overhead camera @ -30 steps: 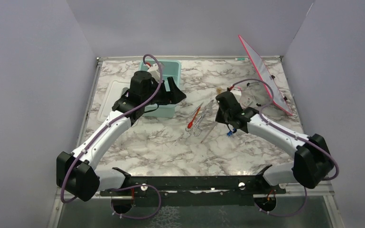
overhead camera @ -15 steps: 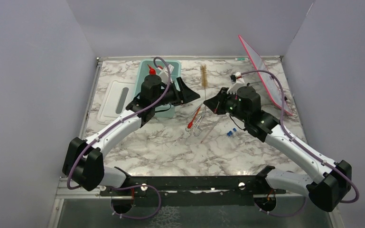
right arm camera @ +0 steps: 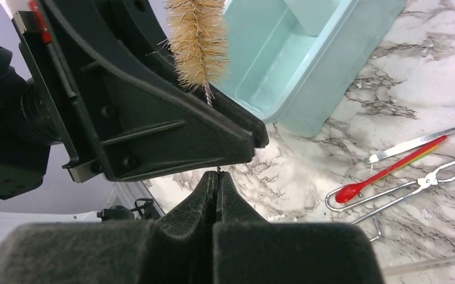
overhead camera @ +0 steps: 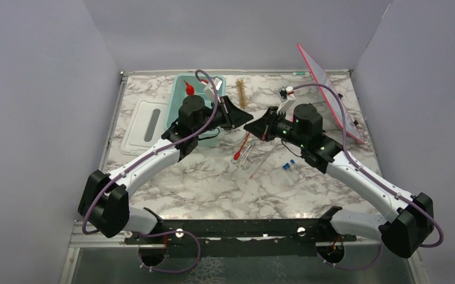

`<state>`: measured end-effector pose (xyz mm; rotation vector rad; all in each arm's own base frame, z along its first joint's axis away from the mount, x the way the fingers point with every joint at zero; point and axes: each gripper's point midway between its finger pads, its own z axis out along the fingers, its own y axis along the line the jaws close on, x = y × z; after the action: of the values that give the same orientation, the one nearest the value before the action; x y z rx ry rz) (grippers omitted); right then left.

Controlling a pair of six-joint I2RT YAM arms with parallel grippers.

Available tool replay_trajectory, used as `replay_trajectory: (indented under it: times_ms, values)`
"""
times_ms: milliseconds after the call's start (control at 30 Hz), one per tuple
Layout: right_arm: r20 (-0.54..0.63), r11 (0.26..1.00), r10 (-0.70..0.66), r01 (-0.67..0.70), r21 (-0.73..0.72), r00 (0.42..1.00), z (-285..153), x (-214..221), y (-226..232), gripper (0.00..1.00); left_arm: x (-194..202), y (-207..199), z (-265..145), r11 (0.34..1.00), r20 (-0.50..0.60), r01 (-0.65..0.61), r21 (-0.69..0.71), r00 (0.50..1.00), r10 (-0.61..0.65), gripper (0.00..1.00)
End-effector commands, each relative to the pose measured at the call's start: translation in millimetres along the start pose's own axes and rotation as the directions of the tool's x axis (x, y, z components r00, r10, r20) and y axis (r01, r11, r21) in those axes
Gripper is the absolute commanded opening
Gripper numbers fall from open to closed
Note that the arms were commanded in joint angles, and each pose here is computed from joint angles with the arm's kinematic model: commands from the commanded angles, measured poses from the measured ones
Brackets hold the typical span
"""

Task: Organize the chemistry lab equipment

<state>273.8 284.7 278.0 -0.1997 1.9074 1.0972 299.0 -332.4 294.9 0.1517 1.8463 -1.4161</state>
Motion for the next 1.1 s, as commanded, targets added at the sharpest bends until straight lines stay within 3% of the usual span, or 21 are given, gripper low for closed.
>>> replay_trajectory:
  times_ms: [0,33,67,200,333,567,733,1067]
  values:
    - [0.032,0.995,-0.015,0.018,-0.100,0.999,1.9,-16.5,23.4,0.01,-10.5,-4.4,1.4,0.997,0.059,-0.081,0.011,0.995,0.080,0.07]
    - [0.027,0.994,-0.021,0.024,-0.103,0.999,2.2,-15.6,23.6,0.01,-12.3,-2.7,0.9,0.995,0.065,-0.099,-0.002,0.993,0.099,0.00]
    - [0.024,0.994,-0.029,0.031,-0.102,0.999,2.2,-15.3,23.3,0.08,-15.9,-1.4,0.2,0.993,0.073,-0.120,-0.021,0.990,0.121,0.00]
    - [0.042,0.997,-0.054,0.057,-0.061,0.998,-2.0,-18.0,16.6,0.45,-29.1,17.0,-3.8,0.957,0.041,-0.237,-0.169,0.968,0.247,0.00]
    - [0.073,0.995,-0.099,0.100,-0.017,0.992,-10.5,-22.3,9.7,0.57,-50.7,43.5,-17.6,0.871,-0.032,-0.366,-0.327,0.926,0.377,0.00]
    - [0.056,0.989,-0.120,0.114,0.094,0.991,-14.4,-12.9,-16.1,0.58,-98.5,120.6,-63.2,0.735,-0.145,-0.369,-0.568,0.925,0.352,0.00]
    - [0.035,0.982,-0.112,0.105,0.157,0.993,-10.9,-4.7,-33.0,0.58,-89.3,175.1,-69.6,0.652,-0.296,-0.400,-0.643,0.916,0.270,0.00]
    - [0.001,0.969,-0.117,0.114,0.220,0.993,-3.3,4.3,-51.3,0.58,-43.7,258.5,-35.3,0.638,-0.427,-0.383,-0.667,0.899,0.094,0.00]
